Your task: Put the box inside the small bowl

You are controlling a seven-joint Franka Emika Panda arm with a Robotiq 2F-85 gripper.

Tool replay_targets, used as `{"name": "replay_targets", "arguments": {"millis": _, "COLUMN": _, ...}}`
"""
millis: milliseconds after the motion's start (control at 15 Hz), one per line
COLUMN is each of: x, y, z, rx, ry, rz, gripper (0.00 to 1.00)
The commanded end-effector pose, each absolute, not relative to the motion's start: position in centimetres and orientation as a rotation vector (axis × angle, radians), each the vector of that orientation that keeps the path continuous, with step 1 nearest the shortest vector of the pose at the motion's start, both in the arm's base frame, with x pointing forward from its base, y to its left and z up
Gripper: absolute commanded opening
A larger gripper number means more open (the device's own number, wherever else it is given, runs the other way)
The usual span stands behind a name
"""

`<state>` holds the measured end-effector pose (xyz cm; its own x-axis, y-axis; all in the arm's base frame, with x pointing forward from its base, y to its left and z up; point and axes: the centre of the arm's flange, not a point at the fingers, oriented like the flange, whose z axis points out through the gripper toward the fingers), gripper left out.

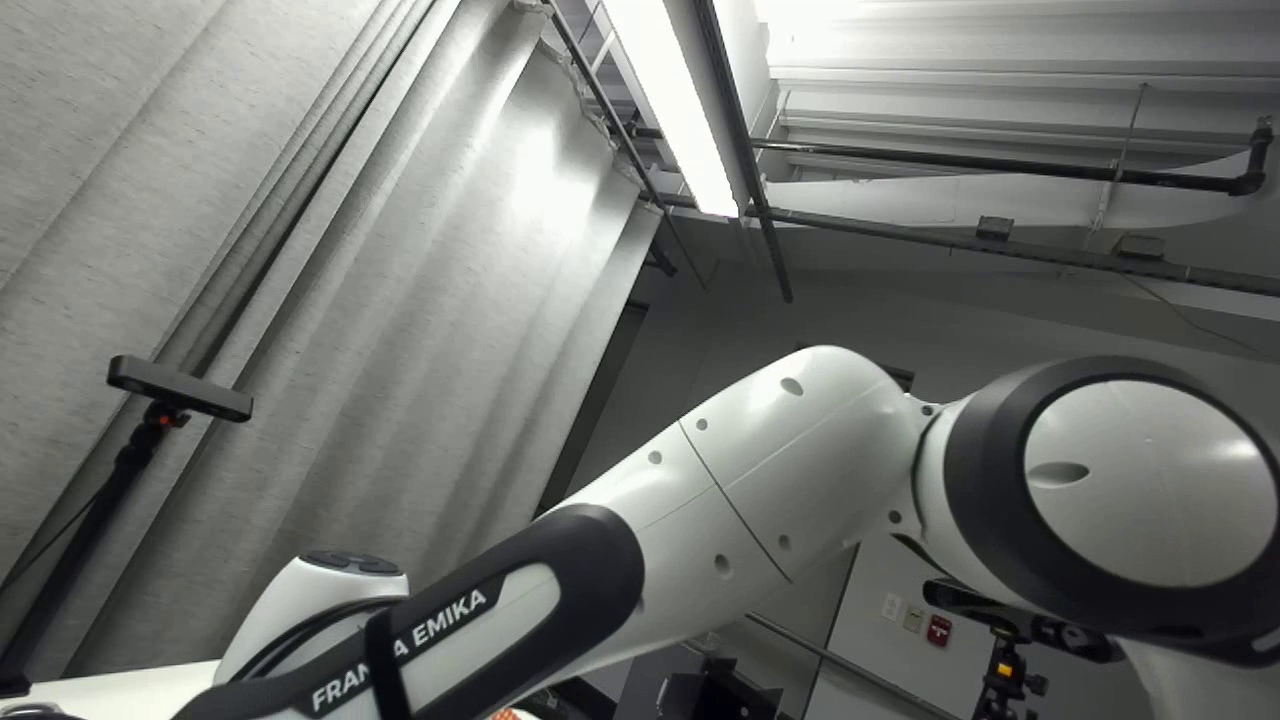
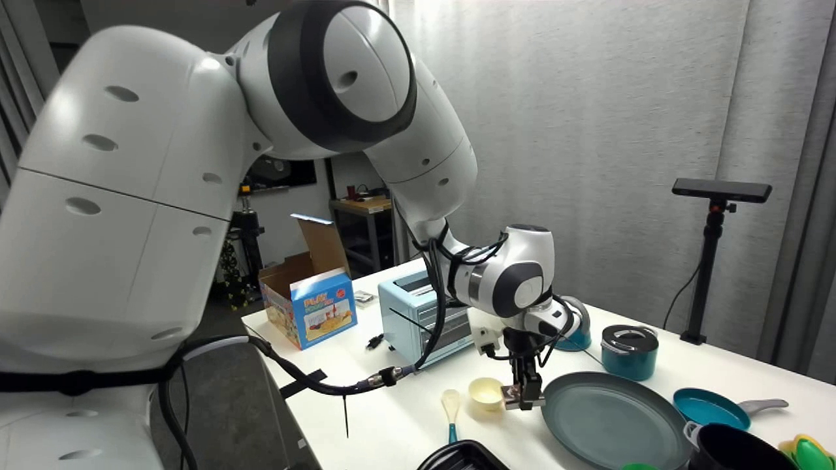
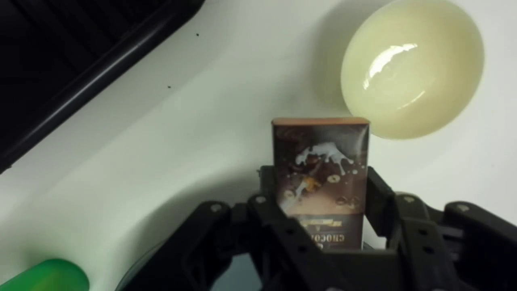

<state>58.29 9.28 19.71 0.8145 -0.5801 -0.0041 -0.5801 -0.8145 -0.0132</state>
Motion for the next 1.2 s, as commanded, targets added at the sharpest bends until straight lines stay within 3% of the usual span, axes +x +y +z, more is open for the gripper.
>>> {"name": "replay_targets", "arguments": {"millis": 0, "x": 58.2, "y": 10.5, "z": 22.6, "rx": -2.996, "ry": 0.953, "rz": -0.044, "gripper": 0.28}}
{"name": "replay_targets", "arguments": {"millis": 1133, "x": 58.0, "y": 16.9, "z": 22.1, "rx": -2.993, "ry": 0.815, "rz": -0.066, "gripper": 0.28}}
